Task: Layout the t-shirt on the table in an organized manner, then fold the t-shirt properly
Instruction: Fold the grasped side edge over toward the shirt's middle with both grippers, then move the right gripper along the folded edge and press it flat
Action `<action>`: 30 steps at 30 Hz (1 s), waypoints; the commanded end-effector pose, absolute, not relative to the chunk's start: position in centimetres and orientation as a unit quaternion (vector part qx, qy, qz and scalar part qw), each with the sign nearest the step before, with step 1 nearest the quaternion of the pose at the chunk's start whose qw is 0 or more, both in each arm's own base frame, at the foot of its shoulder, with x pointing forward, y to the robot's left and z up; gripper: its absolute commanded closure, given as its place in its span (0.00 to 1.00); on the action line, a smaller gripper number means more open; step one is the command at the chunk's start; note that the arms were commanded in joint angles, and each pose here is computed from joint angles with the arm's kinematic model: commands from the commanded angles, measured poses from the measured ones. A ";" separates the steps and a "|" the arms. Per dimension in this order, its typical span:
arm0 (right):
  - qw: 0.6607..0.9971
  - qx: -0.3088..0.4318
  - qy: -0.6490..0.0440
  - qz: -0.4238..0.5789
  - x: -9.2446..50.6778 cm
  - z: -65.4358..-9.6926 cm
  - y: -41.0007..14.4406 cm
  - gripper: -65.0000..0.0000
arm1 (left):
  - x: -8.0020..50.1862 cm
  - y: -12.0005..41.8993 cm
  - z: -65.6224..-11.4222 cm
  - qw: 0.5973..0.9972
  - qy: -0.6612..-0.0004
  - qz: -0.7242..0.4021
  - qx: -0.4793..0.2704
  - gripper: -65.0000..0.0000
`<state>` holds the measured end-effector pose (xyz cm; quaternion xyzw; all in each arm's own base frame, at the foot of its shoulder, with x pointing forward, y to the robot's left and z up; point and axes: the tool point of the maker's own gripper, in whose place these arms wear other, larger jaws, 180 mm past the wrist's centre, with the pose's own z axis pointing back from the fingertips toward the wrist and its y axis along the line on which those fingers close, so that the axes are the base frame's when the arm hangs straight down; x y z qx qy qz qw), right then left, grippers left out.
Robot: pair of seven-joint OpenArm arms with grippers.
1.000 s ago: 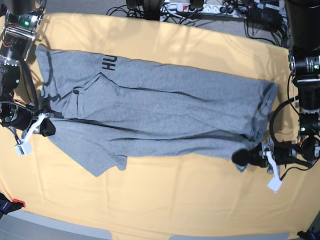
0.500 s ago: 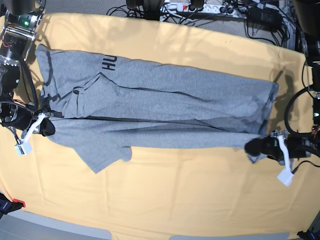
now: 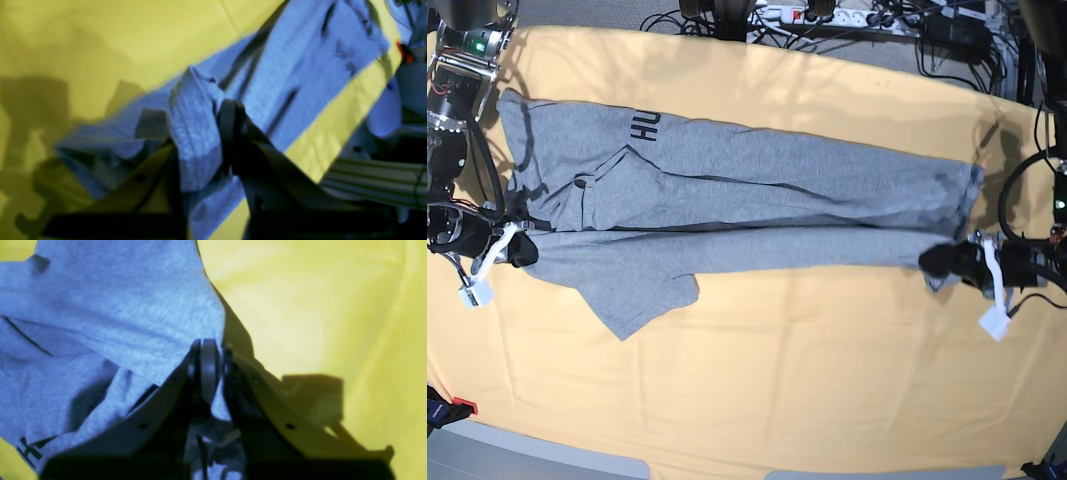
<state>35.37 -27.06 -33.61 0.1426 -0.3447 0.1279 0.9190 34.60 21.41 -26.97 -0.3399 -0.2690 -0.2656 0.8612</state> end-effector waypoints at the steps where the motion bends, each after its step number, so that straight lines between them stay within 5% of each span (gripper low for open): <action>1: 0.909 0.131 -0.371 0.135 36.4 -31.5 -27.8 1.00 | 35.2 21.8 -24.8 0.852 -0.296 -0.276 -0.333 1.00; 13: 0.920 0.114 -0.348 0.141 35.8 -31.8 -28.9 1.00 | 34.4 24.4 -26.0 0.876 -0.278 -0.277 -0.281 0.99; 14: 0.920 0.113 -0.347 0.141 35.7 -31.7 -29.0 0.99 | 34.2 24.4 -26.3 0.877 -0.274 -0.276 -0.281 0.87; 17: 0.922 0.109 -0.344 0.142 35.6 -31.6 -29.4 0.62 | 33.5 24.4 -27.2 0.881 -0.263 -0.272 -0.285 0.41; 19: 0.920 0.105 -0.349 0.143 35.8 -31.0 -29.9 0.40 | 33.1 24.4 -27.7 0.883 -0.256 -0.271 -0.287 0.24; 30: 0.879 0.146 -0.429 0.148 39.1 -24.9 -29.0 0.36 | 33.5 25.0 -28.1 0.888 -0.262 -0.269 -0.264 0.24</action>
